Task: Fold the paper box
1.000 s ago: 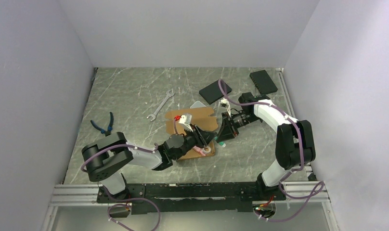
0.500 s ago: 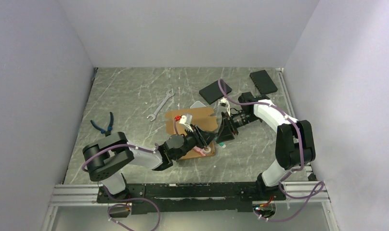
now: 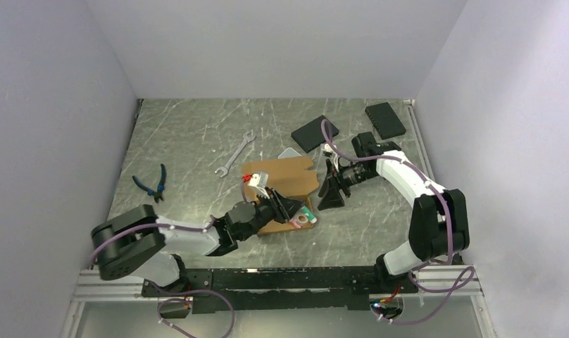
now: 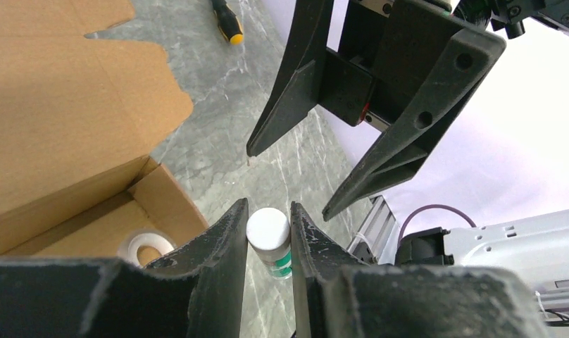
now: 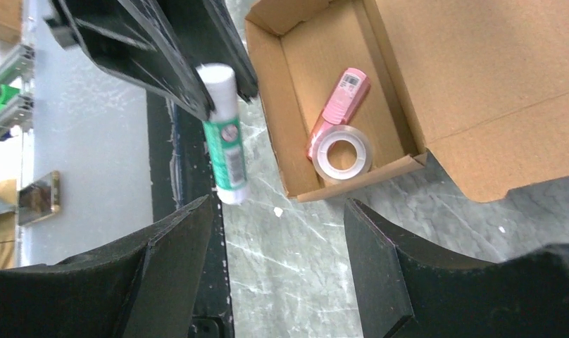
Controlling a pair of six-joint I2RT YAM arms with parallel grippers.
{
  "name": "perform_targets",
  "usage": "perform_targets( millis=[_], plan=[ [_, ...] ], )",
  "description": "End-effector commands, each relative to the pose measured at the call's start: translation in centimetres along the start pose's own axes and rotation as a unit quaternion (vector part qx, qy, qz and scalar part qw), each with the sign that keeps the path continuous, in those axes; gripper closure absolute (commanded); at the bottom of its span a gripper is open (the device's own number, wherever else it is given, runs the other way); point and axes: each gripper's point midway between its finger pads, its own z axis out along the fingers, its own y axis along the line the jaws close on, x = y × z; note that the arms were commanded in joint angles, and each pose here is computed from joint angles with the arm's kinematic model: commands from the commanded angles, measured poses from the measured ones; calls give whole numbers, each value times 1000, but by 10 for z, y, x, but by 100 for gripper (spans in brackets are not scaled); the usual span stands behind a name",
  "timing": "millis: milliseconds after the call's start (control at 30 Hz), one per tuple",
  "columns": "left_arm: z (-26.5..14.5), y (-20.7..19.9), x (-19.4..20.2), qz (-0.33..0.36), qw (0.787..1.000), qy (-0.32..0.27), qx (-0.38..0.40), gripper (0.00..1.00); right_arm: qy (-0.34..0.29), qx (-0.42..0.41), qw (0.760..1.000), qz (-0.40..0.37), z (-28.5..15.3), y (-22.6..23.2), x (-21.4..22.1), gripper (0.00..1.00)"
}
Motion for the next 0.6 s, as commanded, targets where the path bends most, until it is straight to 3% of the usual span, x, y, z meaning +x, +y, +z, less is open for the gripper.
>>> perform_targets(
  millis=[0,167,567],
  plan=[
    [-18,9,-6,40,998,26,-52,100,-6,34,998,-46,-8,0,-8,28],
    [-38,33,-14,93,981,70,-158,100,-9,46,997,-57,-12,1,-10,28],
    [-27,55,-9,139,955,106,-238,88,-5,48,998,-46,-12,-4,-5,28]
  ],
)
